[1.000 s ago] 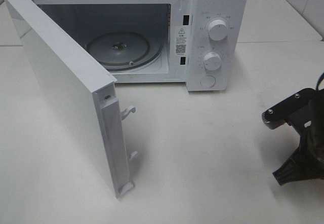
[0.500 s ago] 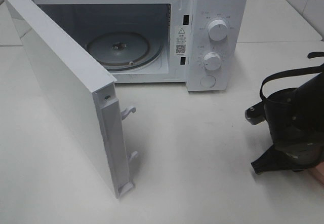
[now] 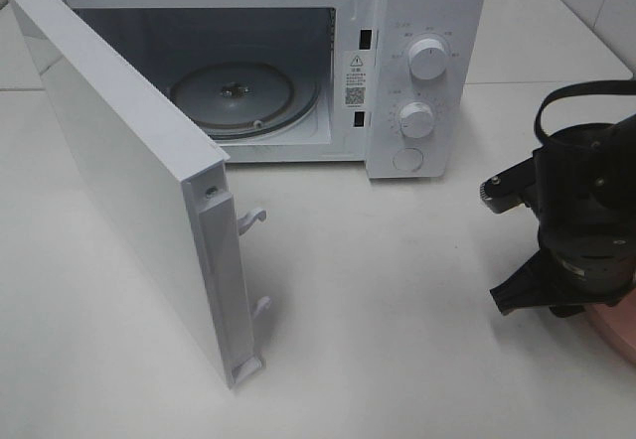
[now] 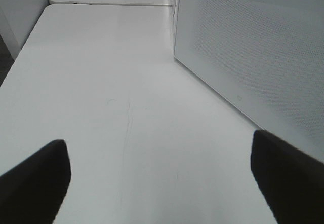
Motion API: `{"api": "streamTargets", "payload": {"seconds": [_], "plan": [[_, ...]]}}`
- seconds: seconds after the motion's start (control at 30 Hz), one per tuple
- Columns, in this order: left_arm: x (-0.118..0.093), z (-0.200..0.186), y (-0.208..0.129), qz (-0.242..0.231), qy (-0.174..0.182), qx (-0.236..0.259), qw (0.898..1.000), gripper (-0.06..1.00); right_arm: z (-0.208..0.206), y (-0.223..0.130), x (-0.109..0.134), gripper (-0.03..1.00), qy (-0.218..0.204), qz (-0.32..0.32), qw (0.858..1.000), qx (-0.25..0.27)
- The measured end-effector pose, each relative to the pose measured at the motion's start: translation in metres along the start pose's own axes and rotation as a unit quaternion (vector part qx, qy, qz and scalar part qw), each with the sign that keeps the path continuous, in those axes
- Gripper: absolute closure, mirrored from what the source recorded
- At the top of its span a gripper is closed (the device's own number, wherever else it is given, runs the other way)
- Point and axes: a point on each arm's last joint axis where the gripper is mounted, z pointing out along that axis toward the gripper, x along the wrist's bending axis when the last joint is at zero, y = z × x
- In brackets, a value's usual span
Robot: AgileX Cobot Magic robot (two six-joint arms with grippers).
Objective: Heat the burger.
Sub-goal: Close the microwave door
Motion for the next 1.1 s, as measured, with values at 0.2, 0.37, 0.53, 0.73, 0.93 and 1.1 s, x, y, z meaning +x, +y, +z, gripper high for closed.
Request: {"api": "streamTargets", "payload": {"seconds": [0.2, 0.37, 0.53, 0.73, 0.93, 1.1], "plan": [[0.000, 0.000, 0.000, 0.000, 0.000, 0.000, 1.000, 0.06, -0.021, 0.000, -0.011, 0.47, 0.036, 0.007, 0.999, -0.008], [0.000, 0.000, 0.000, 0.000, 0.000, 0.000, 1.000, 0.06, -0.041, -0.001, -0.023, 0.47, 0.071, 0.006, 0.997, -0.027], [0.000, 0.000, 0.000, 0.000, 0.000, 0.000, 1.000, 0.06, -0.075, -0.011, -0.042, 0.43, 0.143, -0.020, 0.988, -0.058], [0.000, 0.000, 0.000, 0.000, 0.000, 0.000, 1.000, 0.06, -0.097, -0.022, -0.052, 0.32, 0.209, -0.052, 0.973, -0.078], [0.000, 0.000, 0.000, 0.000, 0.000, 0.000, 1.000, 0.06, -0.123, -0.043, -0.069, 0.22, 0.273, -0.062, 0.955, -0.096], [0.000, 0.000, 0.000, 0.000, 0.000, 0.000, 1.000, 0.06, -0.135, -0.059, -0.084, 0.22, 0.287, -0.058, 0.950, -0.107]]}}
